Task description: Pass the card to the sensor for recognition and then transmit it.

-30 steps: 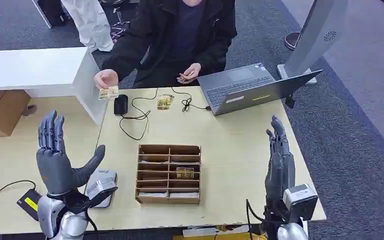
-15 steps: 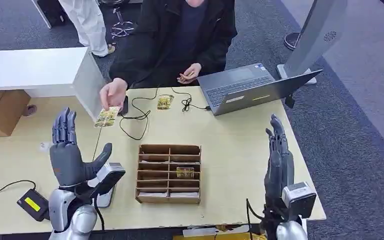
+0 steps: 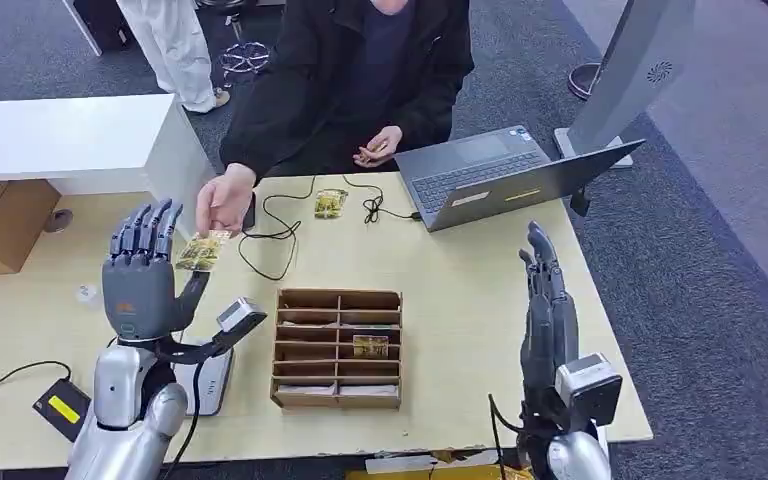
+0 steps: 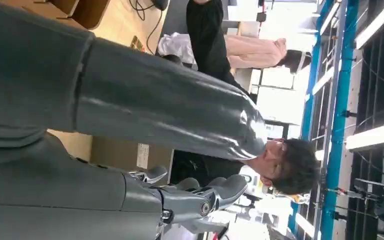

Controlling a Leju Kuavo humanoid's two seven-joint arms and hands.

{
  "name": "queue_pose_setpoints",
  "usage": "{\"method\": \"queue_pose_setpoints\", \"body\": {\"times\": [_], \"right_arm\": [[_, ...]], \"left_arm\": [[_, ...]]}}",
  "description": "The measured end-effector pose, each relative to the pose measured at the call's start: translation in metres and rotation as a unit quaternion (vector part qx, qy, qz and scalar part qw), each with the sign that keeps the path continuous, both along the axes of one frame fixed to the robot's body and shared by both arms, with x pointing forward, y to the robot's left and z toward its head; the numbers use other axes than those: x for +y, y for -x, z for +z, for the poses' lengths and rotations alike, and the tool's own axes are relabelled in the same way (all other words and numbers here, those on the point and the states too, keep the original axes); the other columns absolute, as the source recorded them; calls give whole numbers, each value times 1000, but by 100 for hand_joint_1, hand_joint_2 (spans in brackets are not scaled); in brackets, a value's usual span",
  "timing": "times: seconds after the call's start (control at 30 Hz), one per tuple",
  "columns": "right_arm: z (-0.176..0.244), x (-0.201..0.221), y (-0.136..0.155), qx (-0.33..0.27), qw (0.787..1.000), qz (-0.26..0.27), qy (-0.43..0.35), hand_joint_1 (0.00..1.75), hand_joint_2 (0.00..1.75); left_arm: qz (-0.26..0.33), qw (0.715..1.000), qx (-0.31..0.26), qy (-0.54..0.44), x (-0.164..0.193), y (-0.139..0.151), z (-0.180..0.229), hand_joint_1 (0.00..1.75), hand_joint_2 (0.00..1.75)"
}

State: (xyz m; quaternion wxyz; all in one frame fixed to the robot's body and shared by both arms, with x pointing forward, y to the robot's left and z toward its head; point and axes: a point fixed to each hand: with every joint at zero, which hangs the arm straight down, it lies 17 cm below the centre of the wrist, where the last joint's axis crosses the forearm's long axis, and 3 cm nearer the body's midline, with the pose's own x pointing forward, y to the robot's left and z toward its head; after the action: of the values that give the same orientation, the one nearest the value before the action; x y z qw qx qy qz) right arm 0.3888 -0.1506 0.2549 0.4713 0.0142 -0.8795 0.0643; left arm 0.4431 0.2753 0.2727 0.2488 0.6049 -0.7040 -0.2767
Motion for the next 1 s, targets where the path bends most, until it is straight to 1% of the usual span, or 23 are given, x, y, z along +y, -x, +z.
{"method": "queue_pose_setpoints", "body": {"times": [0.4, 1.0], "right_arm": [[0, 0, 0, 0, 1000, 0, 0, 0, 0], [-1, -1, 0, 1, 1000, -1, -3, 0, 0]], "left_arm": [[-6, 1000, -1, -16, -6, -1, 1, 175, 175], [-11, 1000, -1, -11, -5, 0, 1, 175, 175]]}}
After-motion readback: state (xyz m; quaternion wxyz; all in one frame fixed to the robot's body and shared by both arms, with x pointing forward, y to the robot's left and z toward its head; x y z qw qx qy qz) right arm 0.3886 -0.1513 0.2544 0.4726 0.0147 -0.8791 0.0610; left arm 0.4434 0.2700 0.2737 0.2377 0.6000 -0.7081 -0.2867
